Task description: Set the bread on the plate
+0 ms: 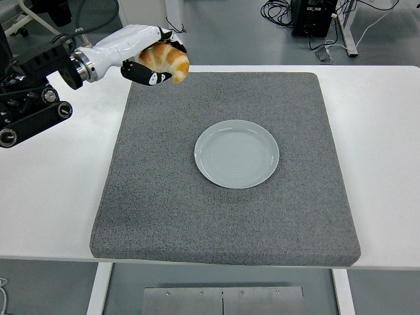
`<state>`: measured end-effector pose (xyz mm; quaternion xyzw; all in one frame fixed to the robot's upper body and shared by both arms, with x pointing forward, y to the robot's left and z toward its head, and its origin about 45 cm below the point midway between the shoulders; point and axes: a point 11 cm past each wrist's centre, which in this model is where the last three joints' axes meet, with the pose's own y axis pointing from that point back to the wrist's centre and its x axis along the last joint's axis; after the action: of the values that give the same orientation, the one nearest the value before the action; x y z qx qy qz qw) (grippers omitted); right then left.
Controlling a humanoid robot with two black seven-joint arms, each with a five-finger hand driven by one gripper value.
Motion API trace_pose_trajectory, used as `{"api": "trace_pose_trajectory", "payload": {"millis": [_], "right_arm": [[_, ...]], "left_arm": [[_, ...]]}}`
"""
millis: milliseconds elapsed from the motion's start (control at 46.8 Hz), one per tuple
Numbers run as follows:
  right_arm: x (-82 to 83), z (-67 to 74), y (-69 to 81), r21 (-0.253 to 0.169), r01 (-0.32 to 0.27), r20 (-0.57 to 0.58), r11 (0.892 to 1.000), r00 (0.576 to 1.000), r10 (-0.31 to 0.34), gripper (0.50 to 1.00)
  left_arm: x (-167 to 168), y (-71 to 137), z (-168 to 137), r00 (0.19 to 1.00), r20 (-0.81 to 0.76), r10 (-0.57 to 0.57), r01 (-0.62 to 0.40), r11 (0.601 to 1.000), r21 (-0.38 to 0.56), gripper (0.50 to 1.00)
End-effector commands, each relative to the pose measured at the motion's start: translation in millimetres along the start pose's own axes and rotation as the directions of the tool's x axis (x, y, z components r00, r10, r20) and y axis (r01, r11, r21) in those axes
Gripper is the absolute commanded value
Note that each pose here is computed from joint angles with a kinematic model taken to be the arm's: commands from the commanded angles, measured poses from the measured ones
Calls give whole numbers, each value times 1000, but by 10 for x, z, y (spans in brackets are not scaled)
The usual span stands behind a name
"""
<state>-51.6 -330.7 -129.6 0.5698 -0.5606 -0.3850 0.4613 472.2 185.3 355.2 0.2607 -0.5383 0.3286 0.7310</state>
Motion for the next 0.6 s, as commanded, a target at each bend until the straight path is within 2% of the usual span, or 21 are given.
{"api": "trace_pose_trajectory", "payload": {"millis": [0, 256, 577], "right_arm": [[0, 0, 0, 0, 0, 0, 1000, 1000, 0, 1000], [0, 0, 0, 0, 0, 0, 1000, 1000, 0, 1000], [0, 0, 0, 0, 0, 0, 1000, 1000, 0, 1000]], "left_arm": [[-39, -171, 228, 1000, -1, -7, 7, 999, -50, 560], [-196, -444, 670, 999, -5, -37, 36, 989, -145, 563], [-438, -572, 805, 997, -1, -74, 73, 984, -165, 569]]}}
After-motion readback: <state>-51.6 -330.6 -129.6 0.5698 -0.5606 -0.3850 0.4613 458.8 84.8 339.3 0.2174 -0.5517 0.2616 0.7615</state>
